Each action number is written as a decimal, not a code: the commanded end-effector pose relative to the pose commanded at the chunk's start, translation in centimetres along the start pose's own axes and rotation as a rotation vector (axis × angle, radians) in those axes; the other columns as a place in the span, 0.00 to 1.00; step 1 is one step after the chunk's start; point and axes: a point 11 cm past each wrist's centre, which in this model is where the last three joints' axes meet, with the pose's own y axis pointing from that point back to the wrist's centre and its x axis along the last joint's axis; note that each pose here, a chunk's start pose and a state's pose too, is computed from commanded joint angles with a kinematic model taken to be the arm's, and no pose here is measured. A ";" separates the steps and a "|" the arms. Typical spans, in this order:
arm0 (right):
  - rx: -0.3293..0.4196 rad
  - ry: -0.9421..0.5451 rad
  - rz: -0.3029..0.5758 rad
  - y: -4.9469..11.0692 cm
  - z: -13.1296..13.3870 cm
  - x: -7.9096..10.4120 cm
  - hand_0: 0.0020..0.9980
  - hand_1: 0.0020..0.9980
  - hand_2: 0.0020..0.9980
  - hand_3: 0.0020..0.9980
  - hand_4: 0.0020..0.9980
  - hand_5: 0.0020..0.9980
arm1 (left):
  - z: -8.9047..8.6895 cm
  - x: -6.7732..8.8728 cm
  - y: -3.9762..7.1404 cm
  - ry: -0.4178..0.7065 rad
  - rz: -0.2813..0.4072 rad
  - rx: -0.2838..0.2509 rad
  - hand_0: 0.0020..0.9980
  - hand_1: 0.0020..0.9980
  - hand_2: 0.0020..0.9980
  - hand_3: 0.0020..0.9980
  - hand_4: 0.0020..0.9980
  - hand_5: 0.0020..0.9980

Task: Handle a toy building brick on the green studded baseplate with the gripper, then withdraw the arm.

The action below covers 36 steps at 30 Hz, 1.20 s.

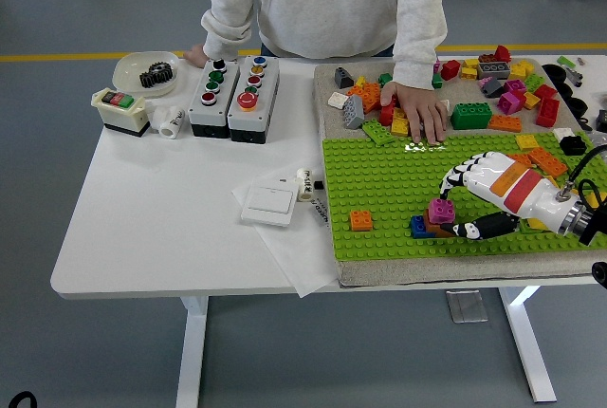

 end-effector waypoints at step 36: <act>-0.070 -0.502 0.148 2.6 -1.9 4.7 0.73 0.71 0.74 0.65 0.87 0.72 | -0.6 -0.4 -0.1 -0.024 0.001 0.016 0.73 0.74 0.74 0.60 0.66 0.60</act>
